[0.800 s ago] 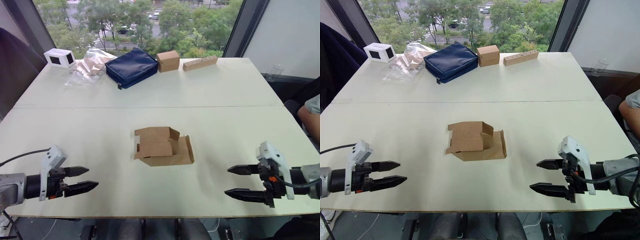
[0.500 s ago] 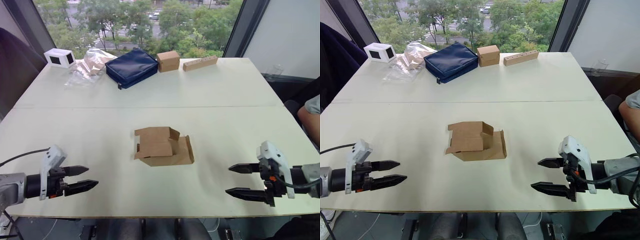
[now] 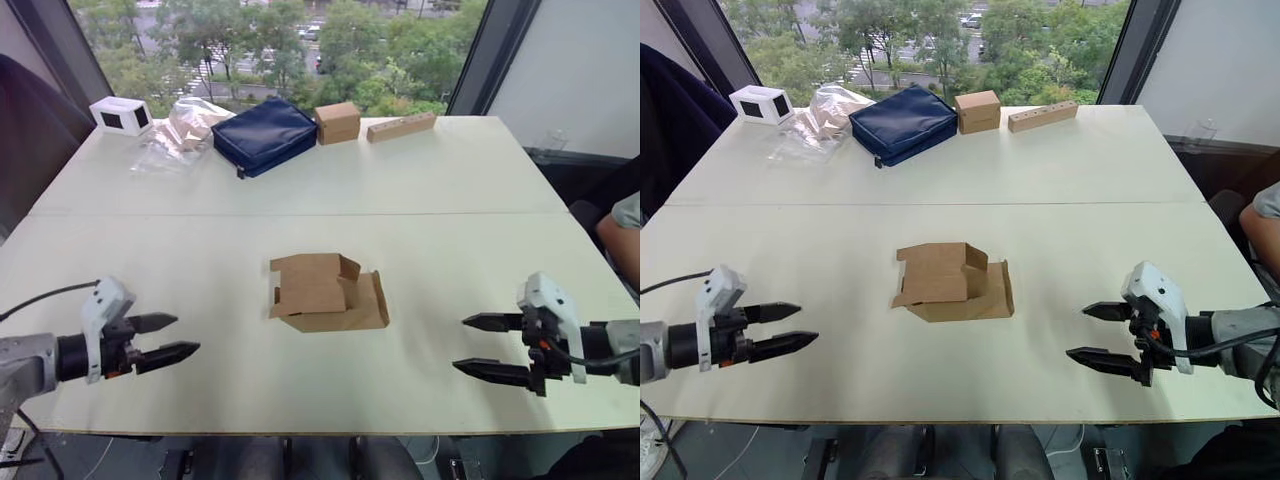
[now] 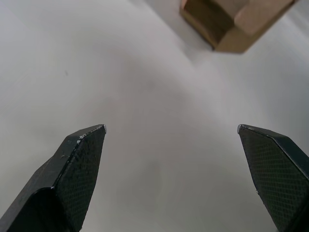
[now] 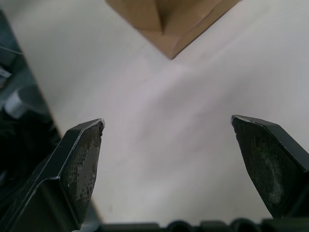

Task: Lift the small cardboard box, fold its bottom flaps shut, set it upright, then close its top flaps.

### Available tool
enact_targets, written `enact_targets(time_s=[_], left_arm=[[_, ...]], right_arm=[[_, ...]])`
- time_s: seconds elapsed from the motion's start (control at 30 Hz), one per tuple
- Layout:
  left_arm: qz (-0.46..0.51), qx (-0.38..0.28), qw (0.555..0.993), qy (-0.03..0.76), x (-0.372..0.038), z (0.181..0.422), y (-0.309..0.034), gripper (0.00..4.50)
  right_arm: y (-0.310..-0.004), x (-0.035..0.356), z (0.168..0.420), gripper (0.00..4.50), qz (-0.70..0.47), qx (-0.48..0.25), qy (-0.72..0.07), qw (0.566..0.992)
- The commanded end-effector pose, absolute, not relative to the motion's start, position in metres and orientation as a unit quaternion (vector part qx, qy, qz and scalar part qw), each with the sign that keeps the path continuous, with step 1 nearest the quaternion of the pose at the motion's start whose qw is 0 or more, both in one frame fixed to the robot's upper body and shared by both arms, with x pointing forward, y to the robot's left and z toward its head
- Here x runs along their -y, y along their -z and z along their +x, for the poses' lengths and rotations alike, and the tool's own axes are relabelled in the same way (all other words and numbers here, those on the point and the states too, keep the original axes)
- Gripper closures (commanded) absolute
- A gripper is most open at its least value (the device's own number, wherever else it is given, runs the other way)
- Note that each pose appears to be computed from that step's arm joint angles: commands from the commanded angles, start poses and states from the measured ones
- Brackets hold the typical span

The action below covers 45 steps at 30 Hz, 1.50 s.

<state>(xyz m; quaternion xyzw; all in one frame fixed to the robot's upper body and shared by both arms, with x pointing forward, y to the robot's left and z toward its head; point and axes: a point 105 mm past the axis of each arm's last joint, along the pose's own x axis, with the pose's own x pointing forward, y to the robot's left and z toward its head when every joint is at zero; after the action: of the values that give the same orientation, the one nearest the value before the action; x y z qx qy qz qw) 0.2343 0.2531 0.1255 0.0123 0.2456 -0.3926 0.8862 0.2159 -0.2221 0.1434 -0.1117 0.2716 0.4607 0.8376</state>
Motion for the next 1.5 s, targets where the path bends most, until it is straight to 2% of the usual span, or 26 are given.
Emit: enact_targets(time_s=[0.03, 0.17, 0.3, 0.47, 0.6, 0.7, 0.8, 1.03, 1.23, 1.5], left_arm=[[0.037, -0.253, 0.887, 0.385, -0.255, 0.239, -0.127, 0.00], [0.025, -0.255, 0.889, 0.379, -0.258, 0.244, -0.129, 0.00], [-0.017, -0.249, 0.890, 0.382, -0.260, 0.253, -0.139, 0.00], [-0.078, -0.245, 0.876, 0.409, -0.243, 0.265, -0.151, 0.00], [-0.185, -0.286, 0.818, 0.463, -0.211, 0.264, -0.150, 0.00], [-0.265, -0.296, 0.782, 0.481, -0.186, 0.277, -0.151, 0.00], [-0.296, -0.302, 0.767, 0.482, -0.168, 0.289, -0.147, 0.00], [-0.342, -0.311, 0.743, 0.484, -0.143, 0.304, -0.139, 0.00], [-0.361, -0.328, 0.719, 0.495, -0.127, 0.305, -0.132, 0.00], [-0.358, -0.325, 0.712, 0.509, -0.110, 0.311, -0.127, 0.00]], right_arm=[[-0.146, 0.222, 0.217, 0.06, -0.117, -0.262, -0.458, 0.842], [-0.145, 0.226, 0.222, 0.06, -0.117, -0.266, -0.429, 0.856], [-0.148, 0.219, 0.225, 0.06, -0.130, -0.237, -0.427, 0.863], [-0.151, 0.212, 0.225, 0.06, -0.163, -0.215, -0.433, 0.860], [-0.165, 0.192, 0.228, 0.06, -0.166, -0.179, -0.446, 0.861], [-0.177, 0.171, 0.225, 0.06, -0.176, -0.154, -0.460, 0.856], [-0.181, 0.155, 0.222, 0.06, -0.192, -0.140, -0.469, 0.851], [-0.188, 0.128, 0.214, 0.06, -0.194, -0.109, -0.480, 0.849], [-0.184, 0.127, 0.213, 0.06, -0.200, -0.116, -0.467, 0.854], [-0.183, 0.129, 0.214, 0.06, -0.202, -0.118, -0.456, 0.859]])
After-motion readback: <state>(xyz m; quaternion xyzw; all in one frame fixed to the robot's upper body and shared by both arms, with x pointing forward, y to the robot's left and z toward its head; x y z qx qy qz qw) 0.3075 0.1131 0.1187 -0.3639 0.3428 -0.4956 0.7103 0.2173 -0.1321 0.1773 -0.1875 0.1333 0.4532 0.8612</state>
